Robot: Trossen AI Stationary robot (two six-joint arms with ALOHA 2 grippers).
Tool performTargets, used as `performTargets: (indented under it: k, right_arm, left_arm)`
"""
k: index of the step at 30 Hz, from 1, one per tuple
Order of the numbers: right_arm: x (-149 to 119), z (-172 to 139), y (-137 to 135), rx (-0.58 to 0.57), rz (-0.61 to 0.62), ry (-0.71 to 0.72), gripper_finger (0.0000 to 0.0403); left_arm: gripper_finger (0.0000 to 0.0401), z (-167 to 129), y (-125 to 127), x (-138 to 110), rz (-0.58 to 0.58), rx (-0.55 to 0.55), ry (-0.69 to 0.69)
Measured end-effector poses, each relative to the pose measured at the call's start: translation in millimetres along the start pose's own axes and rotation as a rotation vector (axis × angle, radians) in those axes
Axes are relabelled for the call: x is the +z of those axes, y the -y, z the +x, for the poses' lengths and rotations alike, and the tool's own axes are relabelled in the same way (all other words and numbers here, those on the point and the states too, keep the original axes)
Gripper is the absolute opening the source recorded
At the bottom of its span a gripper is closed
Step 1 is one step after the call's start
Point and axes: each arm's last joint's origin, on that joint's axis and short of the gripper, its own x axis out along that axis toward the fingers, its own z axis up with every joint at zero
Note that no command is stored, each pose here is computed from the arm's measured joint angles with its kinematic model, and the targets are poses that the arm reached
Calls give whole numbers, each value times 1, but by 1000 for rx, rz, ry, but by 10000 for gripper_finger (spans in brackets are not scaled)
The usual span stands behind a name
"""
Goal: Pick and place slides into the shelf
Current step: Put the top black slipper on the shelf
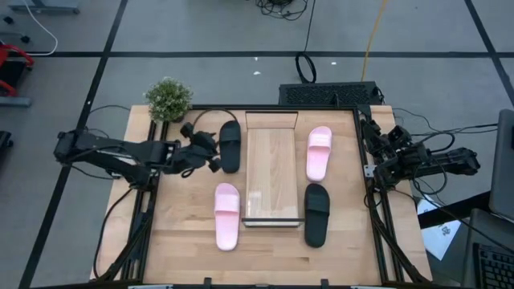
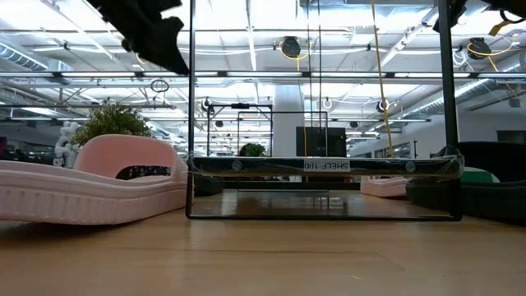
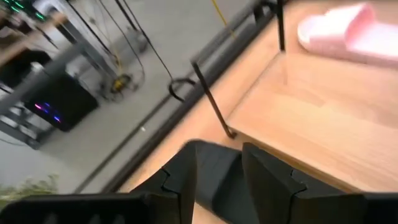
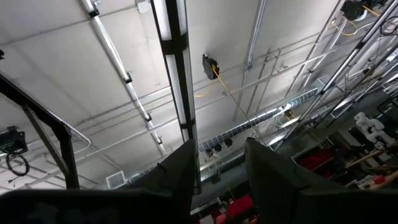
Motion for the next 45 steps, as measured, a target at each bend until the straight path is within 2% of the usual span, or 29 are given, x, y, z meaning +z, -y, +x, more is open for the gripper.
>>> performTargets:
  k: [10,19,25,31,40,45]
  right_arm:
    - [0,0,0,-3,-9,-1,128]
    - [-5,0,2,-31,-142,-51,128]
    - [-10,-1,6,-133,-219,-86,128]
    - [-11,-1,7,-136,-251,-101,128]
    - [-11,-1,7,-134,-290,-105,128]
    - [-11,-1,7,-133,-296,-106,128]
  left_arm:
    - [129,30,-1,-10,17,-32,-146]
    - [129,50,-30,-8,-174,80,-186]
    - [129,61,-39,-7,-257,-50,-218]
    - [129,65,-43,-5,-317,-126,-223]
    - [129,65,-44,-5,-261,-134,-221]
    - [129,69,-37,-8,-247,-183,-252]
